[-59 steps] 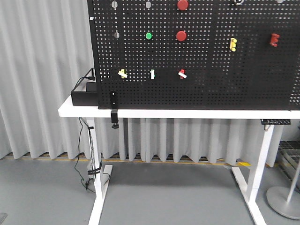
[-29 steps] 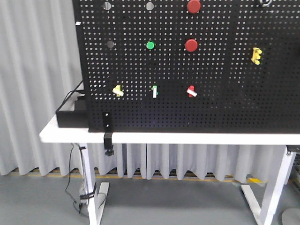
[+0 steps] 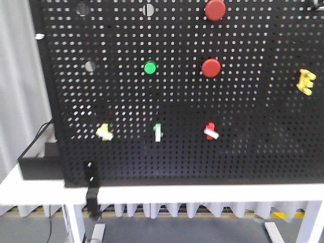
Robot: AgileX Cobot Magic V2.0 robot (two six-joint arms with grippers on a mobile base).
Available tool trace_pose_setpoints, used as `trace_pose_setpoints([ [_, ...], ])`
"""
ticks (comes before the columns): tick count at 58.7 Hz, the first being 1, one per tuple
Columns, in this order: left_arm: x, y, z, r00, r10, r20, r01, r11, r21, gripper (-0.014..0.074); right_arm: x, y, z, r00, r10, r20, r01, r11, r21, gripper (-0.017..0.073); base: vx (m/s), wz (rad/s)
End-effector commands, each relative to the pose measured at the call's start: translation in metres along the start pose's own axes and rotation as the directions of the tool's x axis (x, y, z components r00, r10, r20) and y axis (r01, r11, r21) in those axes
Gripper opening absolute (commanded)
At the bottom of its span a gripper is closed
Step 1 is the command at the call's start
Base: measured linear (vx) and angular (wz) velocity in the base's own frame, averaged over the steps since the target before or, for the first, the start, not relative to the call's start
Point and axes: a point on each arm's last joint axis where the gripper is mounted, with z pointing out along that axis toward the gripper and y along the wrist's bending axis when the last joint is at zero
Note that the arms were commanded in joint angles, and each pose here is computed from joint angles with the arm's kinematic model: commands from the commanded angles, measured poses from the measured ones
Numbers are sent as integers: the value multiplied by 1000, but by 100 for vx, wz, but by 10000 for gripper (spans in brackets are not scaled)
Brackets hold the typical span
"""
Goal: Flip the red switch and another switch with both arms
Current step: 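Drive the base forward toward the black pegboard with the switches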
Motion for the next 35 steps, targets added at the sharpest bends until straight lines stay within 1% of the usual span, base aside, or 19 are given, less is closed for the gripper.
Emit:
trace_pose_setpoints([
  [1,-2,0,0,997,-7,75,8,1000,-6,2,-6,1,0,997,-12,81,12,1000,-3,-6,39,-6],
  [18,-2,0,0,997,-7,75,8,1000,-6,2,-6,1,0,997,-12,81,12,1000,-3,-6,33,-5],
  [35,-2,0,0,997,-7,75,8,1000,-6,2,-6,1,0,997,-12,81,12,1000,-3,-6,19,-2],
])
